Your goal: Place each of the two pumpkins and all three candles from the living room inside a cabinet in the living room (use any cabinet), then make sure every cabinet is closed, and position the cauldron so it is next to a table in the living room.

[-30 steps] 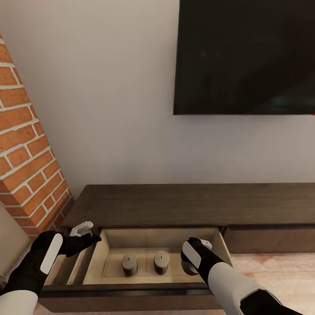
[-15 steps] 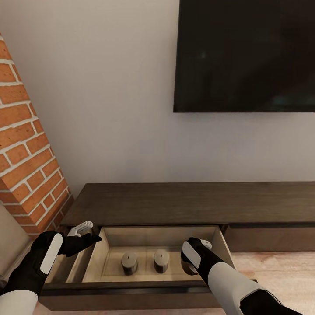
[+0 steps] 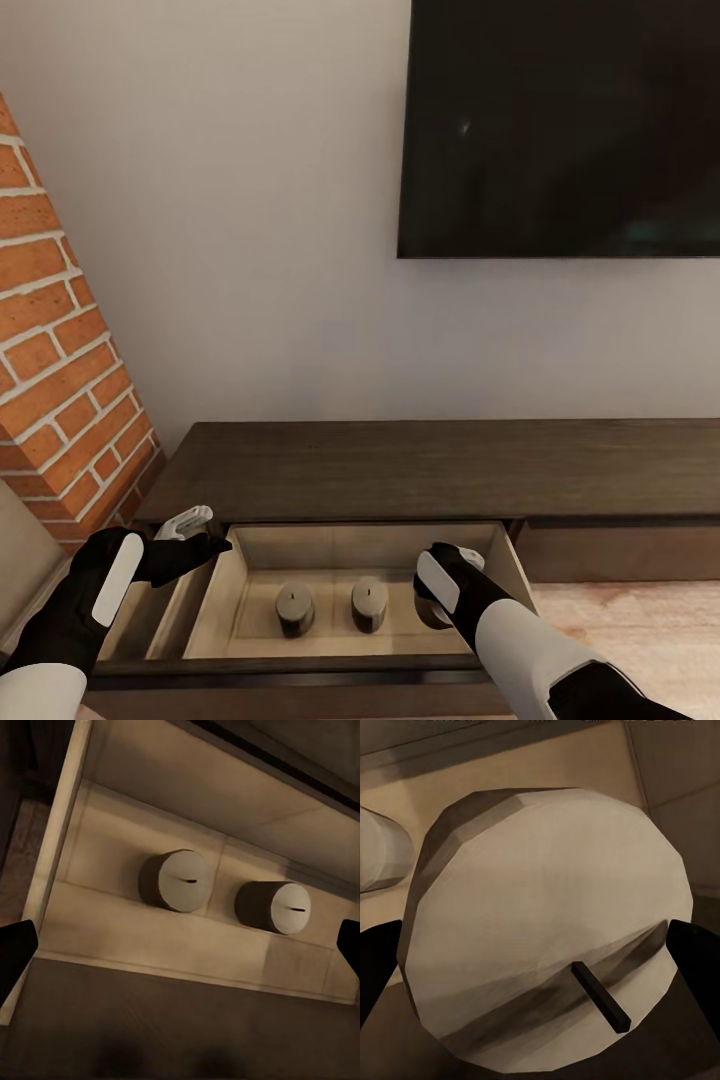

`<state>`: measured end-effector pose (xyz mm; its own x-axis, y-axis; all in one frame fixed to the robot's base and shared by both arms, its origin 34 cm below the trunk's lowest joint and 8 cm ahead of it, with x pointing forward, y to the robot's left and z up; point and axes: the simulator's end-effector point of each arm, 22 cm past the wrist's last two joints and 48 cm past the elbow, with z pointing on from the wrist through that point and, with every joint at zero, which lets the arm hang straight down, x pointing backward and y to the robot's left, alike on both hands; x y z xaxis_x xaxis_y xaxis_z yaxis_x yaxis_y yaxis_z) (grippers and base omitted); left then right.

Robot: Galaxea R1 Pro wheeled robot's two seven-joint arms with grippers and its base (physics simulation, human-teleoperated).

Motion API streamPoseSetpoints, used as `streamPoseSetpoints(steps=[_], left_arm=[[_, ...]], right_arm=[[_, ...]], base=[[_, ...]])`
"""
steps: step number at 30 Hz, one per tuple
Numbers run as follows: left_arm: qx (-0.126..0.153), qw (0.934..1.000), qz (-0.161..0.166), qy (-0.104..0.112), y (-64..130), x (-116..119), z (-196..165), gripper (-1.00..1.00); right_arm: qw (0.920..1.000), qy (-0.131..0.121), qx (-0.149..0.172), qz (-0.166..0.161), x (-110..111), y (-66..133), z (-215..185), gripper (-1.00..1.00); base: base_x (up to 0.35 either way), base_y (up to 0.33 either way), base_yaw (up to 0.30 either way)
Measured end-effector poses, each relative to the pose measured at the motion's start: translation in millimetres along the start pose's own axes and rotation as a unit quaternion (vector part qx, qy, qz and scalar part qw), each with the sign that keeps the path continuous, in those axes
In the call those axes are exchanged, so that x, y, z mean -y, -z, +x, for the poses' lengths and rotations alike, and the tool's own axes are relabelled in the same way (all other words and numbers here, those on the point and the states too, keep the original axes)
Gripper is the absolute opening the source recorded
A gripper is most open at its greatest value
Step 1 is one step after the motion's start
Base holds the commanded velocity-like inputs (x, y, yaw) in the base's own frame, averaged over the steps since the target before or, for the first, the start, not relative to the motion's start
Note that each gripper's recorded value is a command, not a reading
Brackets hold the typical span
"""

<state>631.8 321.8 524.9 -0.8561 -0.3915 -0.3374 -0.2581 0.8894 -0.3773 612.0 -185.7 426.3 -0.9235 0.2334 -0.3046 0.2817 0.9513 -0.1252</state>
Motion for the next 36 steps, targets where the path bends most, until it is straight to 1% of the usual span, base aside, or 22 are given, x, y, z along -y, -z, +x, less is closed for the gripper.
streamPoseSetpoints(steps=[3,15,23,29,34,36], left_arm=[[0.000,1.0000,0.000,0.000,0.1,0,0,1.00],[0.013,0.9999,0.004,-0.006,-14.0,-6,4,1.00],[0.013,0.9999,0.004,-0.006,-13.6,-6,4,1.00],[0.013,0.9999,0.004,-0.006,-13.6,-6,4,1.00],[0.013,0.9999,0.004,-0.006,-13.4,-6,4,1.00],[0.013,0.9999,0.004,-0.006,-16.7,-8,6,1.00]], right_arm=[[1.0000,0.000,-0.001,0.000,1,-0.4,1,-1.00],[1.0000,-0.002,0.001,0.001,0,-23.7,13,-1.00],[1.0000,-0.001,0.002,0.000,-1,-23.4,13,-1.00],[1.0000,-0.001,0.002,0.000,-1,-23.4,12,-1.00],[1.0000,-0.001,0.002,0.000,-1,-23.3,12,-1.00],[1.0000,-0.002,0.001,0.000,-2,-27.2,15,-1.00]], base=[[0.000,0.000,0.000],[0.000,0.000,0.000],[0.000,0.000,0.000],[0.173,0.000,0.000],[0.024,0.000,0.000],[0.004,0.000,0.000]])
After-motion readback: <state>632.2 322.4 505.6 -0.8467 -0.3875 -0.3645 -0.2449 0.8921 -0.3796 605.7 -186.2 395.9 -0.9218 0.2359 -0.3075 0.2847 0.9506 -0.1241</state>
